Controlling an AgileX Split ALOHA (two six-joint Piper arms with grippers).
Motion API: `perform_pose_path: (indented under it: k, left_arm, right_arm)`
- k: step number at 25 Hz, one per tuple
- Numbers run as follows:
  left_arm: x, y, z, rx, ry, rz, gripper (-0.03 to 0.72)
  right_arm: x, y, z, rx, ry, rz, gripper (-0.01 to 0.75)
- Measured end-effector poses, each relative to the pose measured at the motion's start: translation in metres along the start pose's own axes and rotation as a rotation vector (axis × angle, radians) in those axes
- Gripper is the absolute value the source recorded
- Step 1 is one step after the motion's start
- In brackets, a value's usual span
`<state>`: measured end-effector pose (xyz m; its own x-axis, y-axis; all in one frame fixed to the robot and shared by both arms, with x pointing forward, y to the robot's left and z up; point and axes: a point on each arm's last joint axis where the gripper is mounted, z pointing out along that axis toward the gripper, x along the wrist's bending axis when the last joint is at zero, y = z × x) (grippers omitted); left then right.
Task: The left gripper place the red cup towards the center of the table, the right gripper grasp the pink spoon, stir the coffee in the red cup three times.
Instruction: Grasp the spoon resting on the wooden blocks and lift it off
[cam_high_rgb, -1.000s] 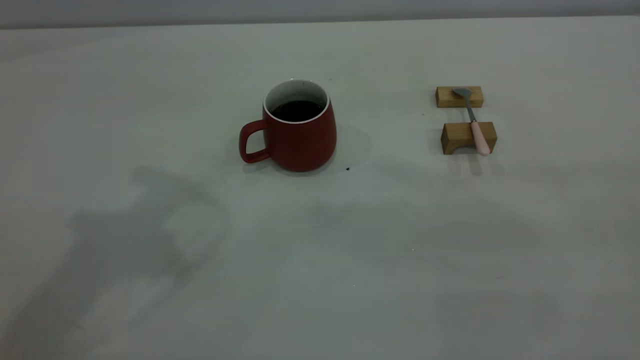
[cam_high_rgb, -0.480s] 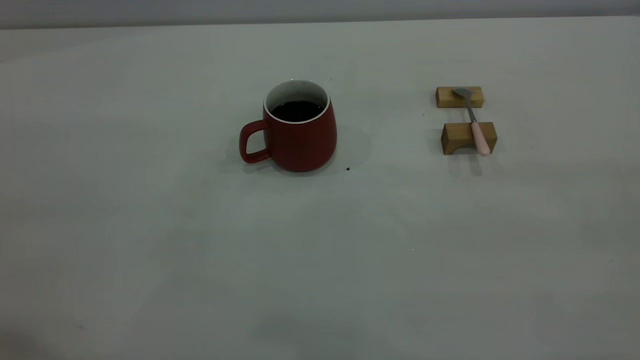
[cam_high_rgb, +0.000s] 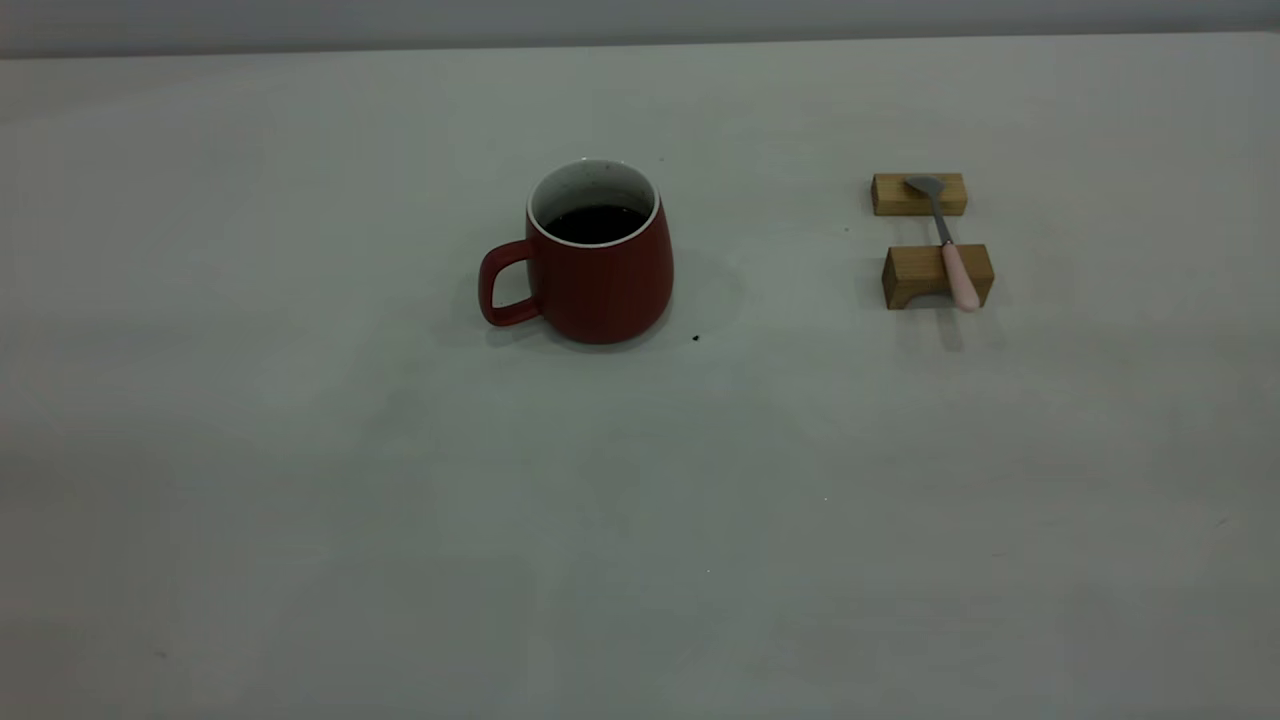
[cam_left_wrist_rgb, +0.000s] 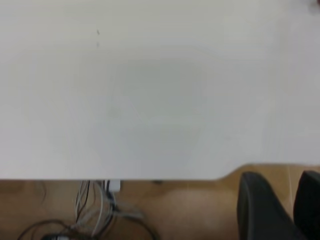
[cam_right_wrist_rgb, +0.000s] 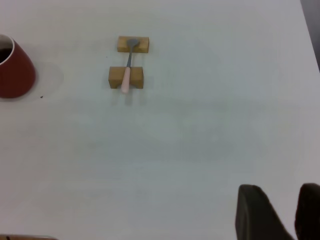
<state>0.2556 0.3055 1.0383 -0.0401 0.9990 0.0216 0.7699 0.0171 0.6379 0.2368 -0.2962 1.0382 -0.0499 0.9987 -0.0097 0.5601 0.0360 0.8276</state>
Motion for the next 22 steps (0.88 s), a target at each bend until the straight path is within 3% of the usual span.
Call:
perform_pose_path:
  k: [10,22]
  left_arm:
    - [0.0,-0.028,-0.017,-0.201,0.022,-0.035,0.244]
    - [0.0,-0.029,-0.017,-0.202,0.022,-0.036,0.244]
  right_arm:
    - [0.0,0.0,0.0,0.0,0.0,0.0,0.238]
    - [0.0,0.0,0.0,0.0,0.0,0.0,0.238]
